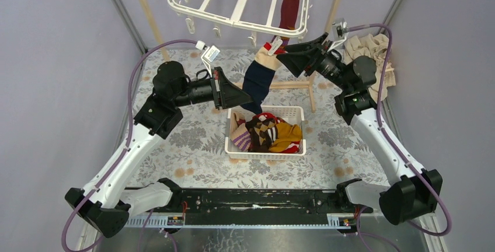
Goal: Remove the socks clipped to the hanger
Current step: Remove the sock from the hanger.
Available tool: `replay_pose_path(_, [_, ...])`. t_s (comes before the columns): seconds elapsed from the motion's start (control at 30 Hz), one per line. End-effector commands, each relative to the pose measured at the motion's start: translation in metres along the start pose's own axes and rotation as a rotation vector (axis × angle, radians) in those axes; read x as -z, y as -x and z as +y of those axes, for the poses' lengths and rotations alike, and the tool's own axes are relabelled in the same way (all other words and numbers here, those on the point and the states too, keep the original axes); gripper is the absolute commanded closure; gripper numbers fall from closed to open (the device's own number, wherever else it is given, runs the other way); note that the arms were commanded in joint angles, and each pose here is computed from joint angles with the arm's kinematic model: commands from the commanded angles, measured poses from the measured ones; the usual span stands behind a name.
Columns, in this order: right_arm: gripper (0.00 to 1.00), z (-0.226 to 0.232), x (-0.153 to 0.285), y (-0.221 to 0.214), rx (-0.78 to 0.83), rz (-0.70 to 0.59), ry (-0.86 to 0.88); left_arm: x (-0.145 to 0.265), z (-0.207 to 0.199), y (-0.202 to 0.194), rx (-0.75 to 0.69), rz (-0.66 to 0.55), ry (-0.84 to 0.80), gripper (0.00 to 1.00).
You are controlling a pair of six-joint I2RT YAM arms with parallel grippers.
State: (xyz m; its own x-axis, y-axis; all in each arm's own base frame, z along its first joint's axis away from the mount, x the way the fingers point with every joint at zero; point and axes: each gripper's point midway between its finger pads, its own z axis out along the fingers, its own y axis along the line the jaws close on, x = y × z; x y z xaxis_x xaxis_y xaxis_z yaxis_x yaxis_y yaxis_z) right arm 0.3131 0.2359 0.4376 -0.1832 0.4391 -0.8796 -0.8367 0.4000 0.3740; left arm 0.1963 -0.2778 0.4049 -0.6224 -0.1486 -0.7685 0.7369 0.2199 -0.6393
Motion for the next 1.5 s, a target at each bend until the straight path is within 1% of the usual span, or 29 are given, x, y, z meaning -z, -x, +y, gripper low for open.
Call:
replay_pose_path(0.0, [0.29,0.013,-0.001,0.038,0.040,-0.093,0.147,0.000,-0.009,0.001,0.017,0.007,-0.090,0.99])
replay_pose_path(0.07, [0.29,0.011,0.000,0.041,0.000,-0.105,0.184,0.000,-0.008,0.002,0.021,0.008,-0.092,0.99])
replay_pose_path(0.37, [0.30,0.014,-0.011,0.055,-0.029,-0.142,0.279,0.001,-0.005,0.001,0.037,0.016,-0.099,0.98])
replay_pose_path(0.53, [0.30,0.019,-0.008,0.059,-0.033,-0.164,0.284,-0.002,0.002,-0.003,0.050,0.022,-0.097,0.99])
replay_pose_path(0.8, [0.29,0.022,-0.005,0.057,-0.036,-0.160,0.276,-0.003,0.003,-0.004,0.055,0.022,-0.104,0.99])
replay_pose_path(1.1, [0.29,0.029,-0.021,0.048,-0.011,-0.117,0.271,-0.002,0.004,-0.007,0.065,0.026,-0.107,0.99])
replay_pose_path(1.3, [0.29,0.030,-0.024,0.045,-0.010,-0.113,0.264,-0.002,0.003,-0.007,0.066,0.028,-0.109,0.99])
replay_pose_path(1.37, [0.31,0.029,-0.025,0.046,-0.011,-0.115,0.258,-0.001,0.002,-0.007,0.064,0.027,-0.110,0.99])
replay_pose_path(1.47, [0.40,0.028,-0.026,0.047,-0.013,-0.120,0.252,0.000,0.001,-0.007,0.062,0.025,-0.111,0.99])
